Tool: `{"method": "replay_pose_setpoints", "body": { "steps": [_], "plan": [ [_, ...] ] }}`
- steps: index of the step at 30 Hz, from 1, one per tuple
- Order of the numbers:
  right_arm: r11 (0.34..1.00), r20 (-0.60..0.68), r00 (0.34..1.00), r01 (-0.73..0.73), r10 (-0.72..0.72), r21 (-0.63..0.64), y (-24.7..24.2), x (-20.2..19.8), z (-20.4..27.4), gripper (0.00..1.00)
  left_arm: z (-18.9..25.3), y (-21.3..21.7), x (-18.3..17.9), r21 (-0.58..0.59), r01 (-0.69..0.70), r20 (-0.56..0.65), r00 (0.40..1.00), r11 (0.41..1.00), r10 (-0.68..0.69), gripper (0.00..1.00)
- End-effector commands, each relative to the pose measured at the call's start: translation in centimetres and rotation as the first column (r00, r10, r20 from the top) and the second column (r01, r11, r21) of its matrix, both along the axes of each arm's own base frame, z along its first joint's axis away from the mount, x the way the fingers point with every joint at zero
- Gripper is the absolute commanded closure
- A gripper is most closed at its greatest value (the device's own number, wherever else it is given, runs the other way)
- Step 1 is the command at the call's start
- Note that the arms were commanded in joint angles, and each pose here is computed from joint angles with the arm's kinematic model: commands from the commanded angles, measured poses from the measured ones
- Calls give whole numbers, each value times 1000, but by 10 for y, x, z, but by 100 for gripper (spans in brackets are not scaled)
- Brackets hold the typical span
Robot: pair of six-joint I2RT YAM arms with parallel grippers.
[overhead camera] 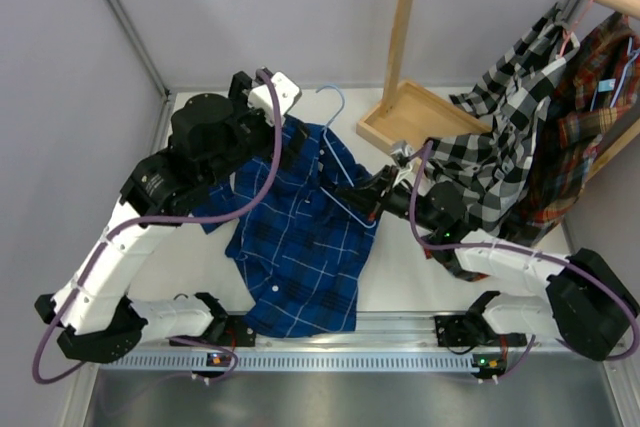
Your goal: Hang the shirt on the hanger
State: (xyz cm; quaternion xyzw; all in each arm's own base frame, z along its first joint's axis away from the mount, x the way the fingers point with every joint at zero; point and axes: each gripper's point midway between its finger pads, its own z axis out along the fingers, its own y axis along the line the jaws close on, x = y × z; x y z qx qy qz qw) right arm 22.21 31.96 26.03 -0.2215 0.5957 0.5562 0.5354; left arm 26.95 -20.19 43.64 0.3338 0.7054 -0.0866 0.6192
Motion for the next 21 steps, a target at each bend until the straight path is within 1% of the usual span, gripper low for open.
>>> {"method": "replay_pose_setpoints", "body": {
  "steps": [1, 2, 3, 4, 5, 7, 8, 9, 10, 11, 12, 15, 17, 18, 21],
  "plan": [
    [997, 172, 985, -10, -3, 73, -11, -13, 48, 100, -12, -31, 2, 167, 298, 61, 948, 940, -312, 2],
    [998, 182, 983, -13, 1, 67, -15, -17, 50, 100, -19, -43, -11, 171, 418, 45, 901, 892, -431, 2],
    [999, 195, 981, -8, -1, 46, -17, -18, 48, 100, -19, -40, -6, 186, 435, 55, 891, 881, -451, 2],
    [1000, 170, 985, -15, 15, 0, -18, -19, 36, 100, -12, -41, -8, 169, 465, 65, 875, 869, -480, 2],
    [1000, 177, 984, -18, 20, -16, -20, -22, 32, 100, -11, -51, -17, 138, 550, 52, 826, 823, -561, 2],
    [999, 185, 983, -17, 24, -36, -27, -26, 25, 100, -11, -54, -24, 130, 600, 27, 794, 790, -607, 2],
    [999, 196, 980, -22, 27, -27, -31, -30, 28, 100, -8, -58, -25, 131, 625, 26, 774, 769, -633, 2],
    [999, 186, 982, -20, 25, -29, -36, -31, 22, 100, -8, -59, -26, 132, 635, 15, 767, 762, -642, 2],
    [999, 189, 981, -36, 41, -31, -38, -35, 22, 100, -17, -58, -30, 132, 649, -32, 758, 749, -652, 2],
    [998, 184, 982, -39, 45, -40, -40, -36, 19, 100, -21, -58, -32, 135, 659, -48, 750, 740, -659, 2],
    [998, 205, 977, -50, 57, -43, -44, -42, 21, 100, -27, -58, -35, 132, 669, -73, 742, 731, -666, 2],
    [994, 236, 967, -79, 94, -71, -48, -53, 22, 100, -33, -56, -45, 113, 686, -97, 727, 719, -679, 2],
    [992, 278, 954, -87, 109, -91, -50, -59, 25, 100, -35, -54, -51, 95, 697, -123, 717, 711, -686, 6],
    [988, 276, 952, -102, 130, -113, -51, -63, 23, 100, -34, -54, -55, 86, 701, -129, 713, 708, -690, 7],
    [987, 314, 939, -107, 139, -119, -55, -71, 29, 100, -45, -54, -60, 55, 707, -192, 701, 706, -687, 7]
  ]
}}
